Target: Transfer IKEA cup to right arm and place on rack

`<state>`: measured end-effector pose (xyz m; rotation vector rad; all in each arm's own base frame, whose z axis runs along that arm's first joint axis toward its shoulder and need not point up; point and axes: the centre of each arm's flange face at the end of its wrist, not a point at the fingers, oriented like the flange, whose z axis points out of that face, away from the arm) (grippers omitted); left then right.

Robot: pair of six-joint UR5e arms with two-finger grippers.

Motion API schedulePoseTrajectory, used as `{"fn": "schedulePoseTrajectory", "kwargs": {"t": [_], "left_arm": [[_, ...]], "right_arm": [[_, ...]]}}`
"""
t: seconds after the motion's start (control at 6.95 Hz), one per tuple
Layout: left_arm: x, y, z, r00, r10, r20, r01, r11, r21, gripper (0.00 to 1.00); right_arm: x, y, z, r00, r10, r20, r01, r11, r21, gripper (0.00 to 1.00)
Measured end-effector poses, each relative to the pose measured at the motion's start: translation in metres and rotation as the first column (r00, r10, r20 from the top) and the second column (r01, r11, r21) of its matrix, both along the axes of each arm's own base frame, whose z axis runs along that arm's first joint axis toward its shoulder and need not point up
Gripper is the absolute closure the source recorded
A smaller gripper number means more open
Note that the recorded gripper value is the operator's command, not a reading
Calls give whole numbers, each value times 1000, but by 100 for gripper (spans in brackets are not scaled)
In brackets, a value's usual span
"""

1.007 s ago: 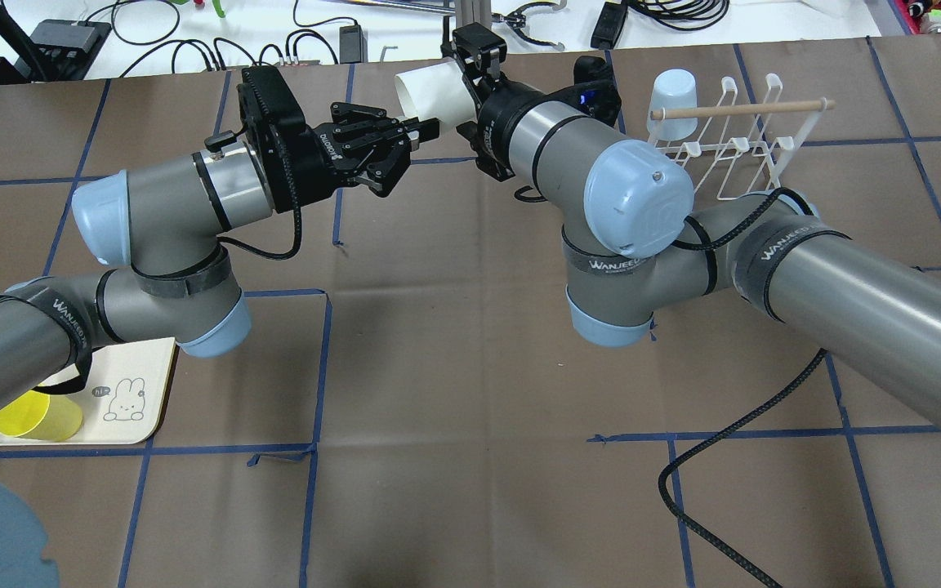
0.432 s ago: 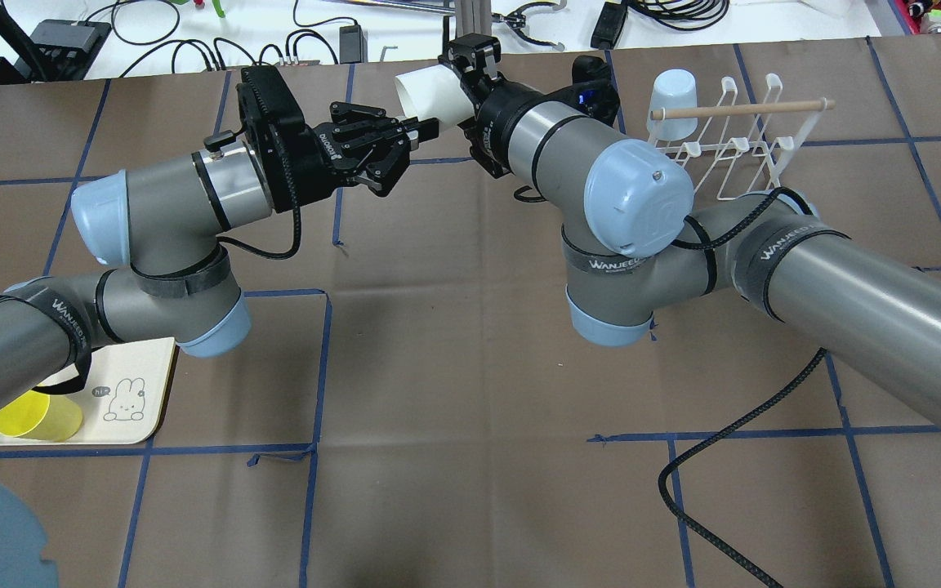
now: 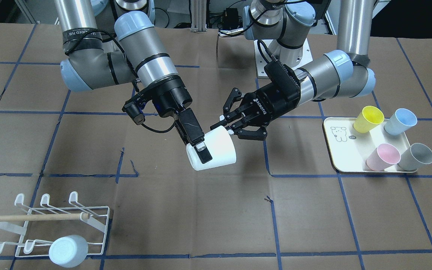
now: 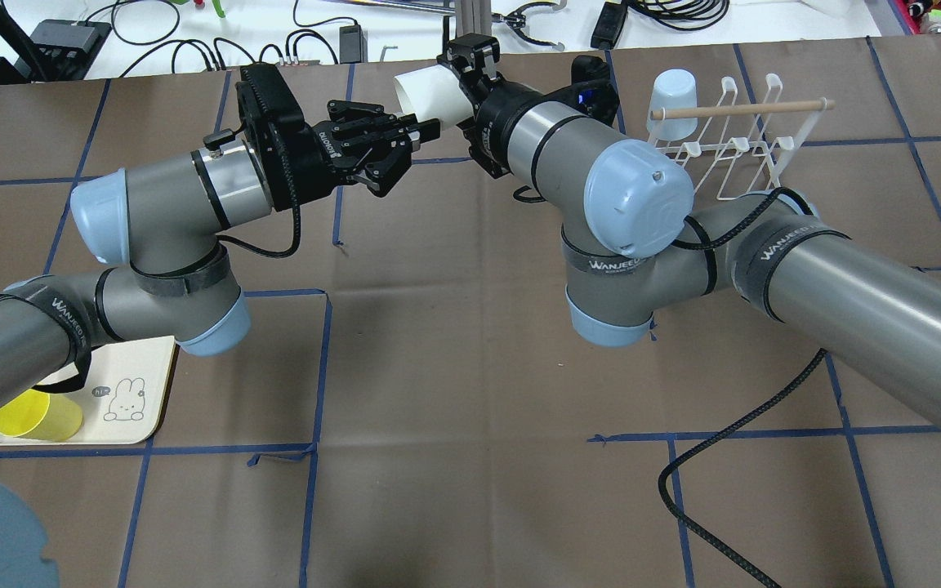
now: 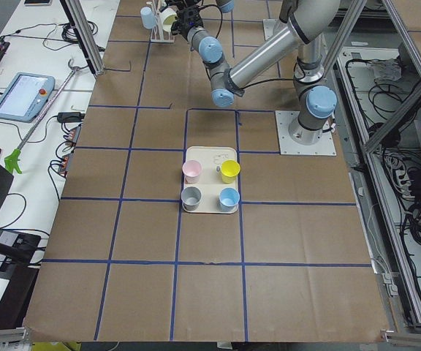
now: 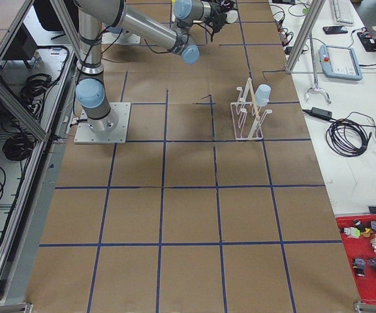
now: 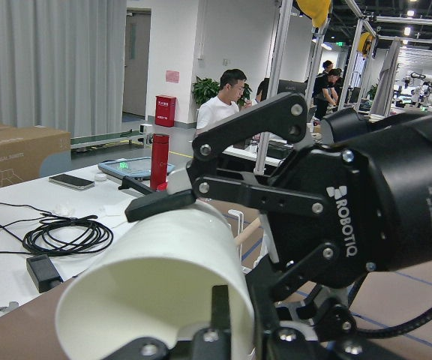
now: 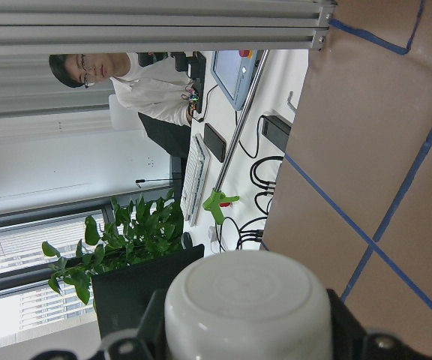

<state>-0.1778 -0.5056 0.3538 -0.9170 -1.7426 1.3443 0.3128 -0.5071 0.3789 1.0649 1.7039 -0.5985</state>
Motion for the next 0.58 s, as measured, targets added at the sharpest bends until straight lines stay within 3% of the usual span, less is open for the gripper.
{"fn": "schedulePoseTrajectory", "kwargs": {"t": [0.14,0.29,0.58], "left_arm": [[0,0,1,1000,3,-6,-3,1000,10,6],[0,-1,1,1000,5,-9,-5,1000,16,1],[10,-3,2,1000,23,-11,-23,1000,19,1]], "right_arm": [[0,0,0,1000,-1,0,1,1000,0,43],[-1,0,0,1000,-2,0,2,1000,-1,44],[-1,0,1,1000,-4,-1,4,1000,-2,44]]}}
